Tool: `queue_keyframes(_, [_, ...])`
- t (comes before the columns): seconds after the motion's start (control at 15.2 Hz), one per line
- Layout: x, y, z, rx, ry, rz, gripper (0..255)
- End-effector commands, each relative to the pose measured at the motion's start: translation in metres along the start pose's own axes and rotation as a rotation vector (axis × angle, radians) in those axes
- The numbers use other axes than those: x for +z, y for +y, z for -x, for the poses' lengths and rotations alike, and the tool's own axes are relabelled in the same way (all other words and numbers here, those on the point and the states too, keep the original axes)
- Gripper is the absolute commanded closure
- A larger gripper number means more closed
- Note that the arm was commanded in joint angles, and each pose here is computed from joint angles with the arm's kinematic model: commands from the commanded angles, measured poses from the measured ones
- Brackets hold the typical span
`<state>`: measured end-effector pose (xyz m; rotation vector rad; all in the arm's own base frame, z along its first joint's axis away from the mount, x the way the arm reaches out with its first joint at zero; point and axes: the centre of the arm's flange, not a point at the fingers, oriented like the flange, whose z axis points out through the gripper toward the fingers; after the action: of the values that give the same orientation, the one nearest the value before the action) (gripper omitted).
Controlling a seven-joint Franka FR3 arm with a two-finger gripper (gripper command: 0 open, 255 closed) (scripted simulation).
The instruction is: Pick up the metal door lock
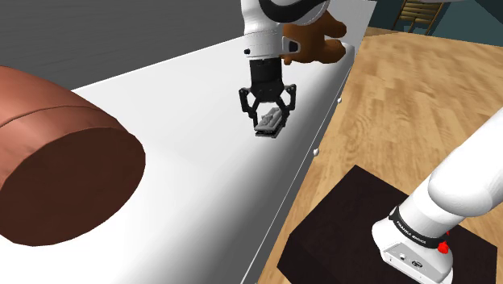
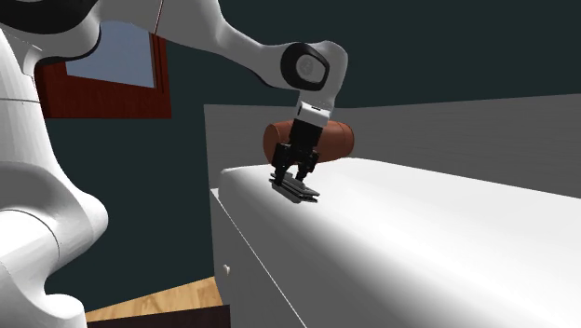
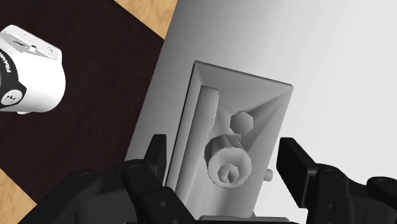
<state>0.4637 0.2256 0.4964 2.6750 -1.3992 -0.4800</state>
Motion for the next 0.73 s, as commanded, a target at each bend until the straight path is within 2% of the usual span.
queue_keyframes(0.0, [-0.007, 0.002, 0.001, 0.0, 0.0, 0.002, 255])
queue_keyframes(0.66, [-0.057, 0.013, 0.014, 0.0, 0.0, 0.002, 255])
